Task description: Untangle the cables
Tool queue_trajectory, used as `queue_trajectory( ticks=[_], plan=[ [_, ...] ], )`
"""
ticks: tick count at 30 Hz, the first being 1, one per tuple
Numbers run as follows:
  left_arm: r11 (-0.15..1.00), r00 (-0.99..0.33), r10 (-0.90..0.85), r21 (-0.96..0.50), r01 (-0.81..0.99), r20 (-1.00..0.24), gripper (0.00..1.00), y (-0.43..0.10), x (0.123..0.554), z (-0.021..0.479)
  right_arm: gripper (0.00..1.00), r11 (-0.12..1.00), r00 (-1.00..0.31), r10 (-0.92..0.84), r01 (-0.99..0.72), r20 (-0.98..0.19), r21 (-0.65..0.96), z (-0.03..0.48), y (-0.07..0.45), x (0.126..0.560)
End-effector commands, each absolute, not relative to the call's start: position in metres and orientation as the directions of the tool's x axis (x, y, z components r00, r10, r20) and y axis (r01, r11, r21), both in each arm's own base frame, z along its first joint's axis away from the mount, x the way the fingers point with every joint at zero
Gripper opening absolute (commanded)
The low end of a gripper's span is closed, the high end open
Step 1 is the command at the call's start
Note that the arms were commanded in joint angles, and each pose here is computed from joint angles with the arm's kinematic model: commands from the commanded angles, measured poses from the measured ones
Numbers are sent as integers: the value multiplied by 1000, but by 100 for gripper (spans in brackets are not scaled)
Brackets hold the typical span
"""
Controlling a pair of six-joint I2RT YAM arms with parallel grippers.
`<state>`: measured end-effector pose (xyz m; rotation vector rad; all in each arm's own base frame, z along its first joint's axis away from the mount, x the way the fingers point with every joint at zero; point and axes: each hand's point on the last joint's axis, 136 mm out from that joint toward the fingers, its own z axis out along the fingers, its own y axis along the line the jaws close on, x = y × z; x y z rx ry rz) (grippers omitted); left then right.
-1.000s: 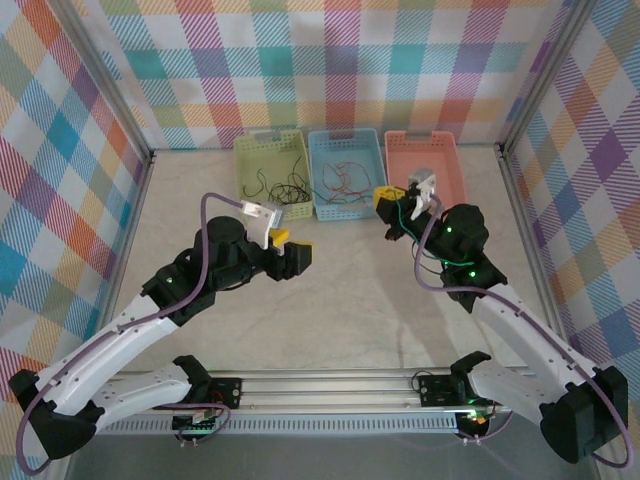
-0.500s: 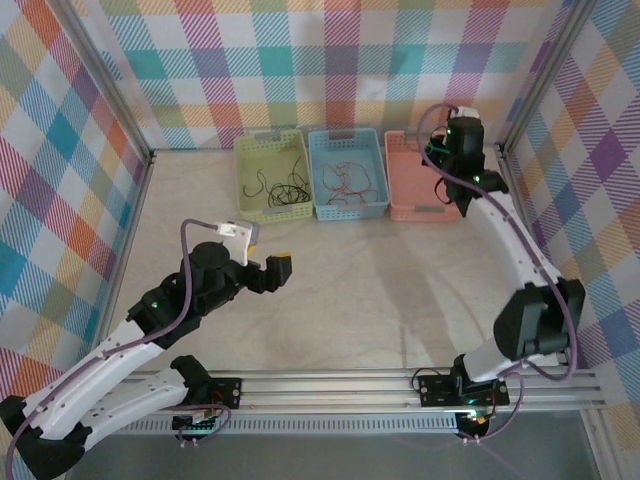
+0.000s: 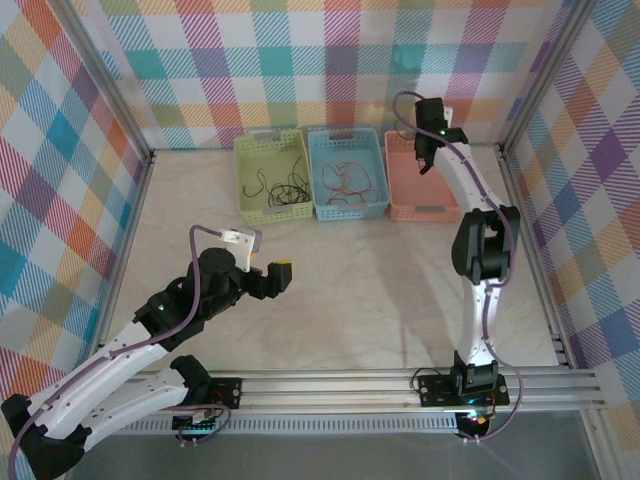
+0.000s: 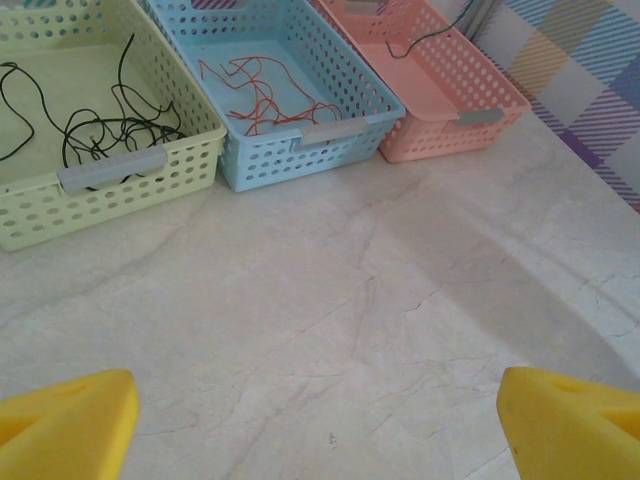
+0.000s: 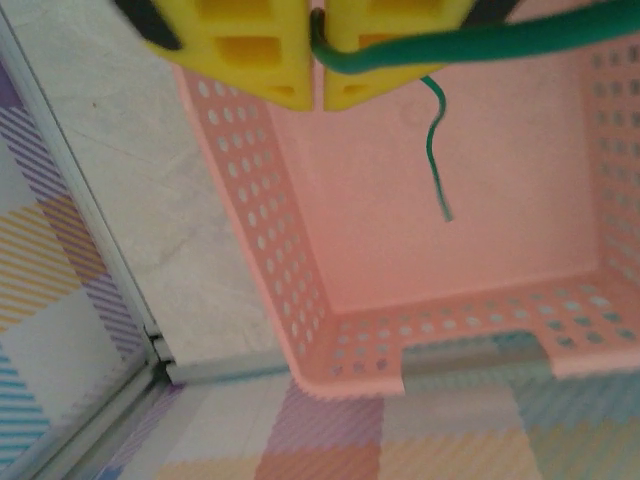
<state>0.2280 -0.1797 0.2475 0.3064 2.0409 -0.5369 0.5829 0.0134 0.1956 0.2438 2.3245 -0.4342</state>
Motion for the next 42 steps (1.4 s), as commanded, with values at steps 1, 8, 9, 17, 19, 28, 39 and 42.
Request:
queue_trajectory(
  ticks=[1, 8, 9, 17, 19, 28, 39, 42],
  plan=[
    [867, -489, -21, -259, 426, -872, 92, -182, 232, 250, 29, 892, -773, 38, 312, -633, -327, 187, -2, 579],
    [865, -491, -18, -260, 430, -871, 92, -182, 231, 247, 52, 892, -785, 55, 316, -617, -323, 188, -7, 585],
    [865, -491, -19, -261, 428, -871, 92, -182, 232, 247, 52, 893, -787, 59, 317, -614, -319, 186, -9, 585],
    [865, -499, -16, -263, 428, -866, 92, -182, 231, 241, 47, 941, -821, 80, 250, -566, -229, 174, -4, 577],
    [865, -498, -19, -264, 426, -867, 92, -182, 231, 242, 49, 962, -819, 113, 232, -563, -144, 176, 9, 574],
    [863, -498, -22, -268, 428, -867, 92, -182, 230, 242, 55, 952, -821, 277, 164, -499, 259, 184, 84, 551],
    [862, -499, -23, -270, 429, -866, 92, -181, 229, 242, 48, 928, -897, 252, 117, -364, 355, 134, 130, 535],
    [862, -499, -22, -269, 429, -866, 92, -181, 229, 241, 43, 928, -905, 246, 116, -348, 354, 124, 131, 534]
  ],
)
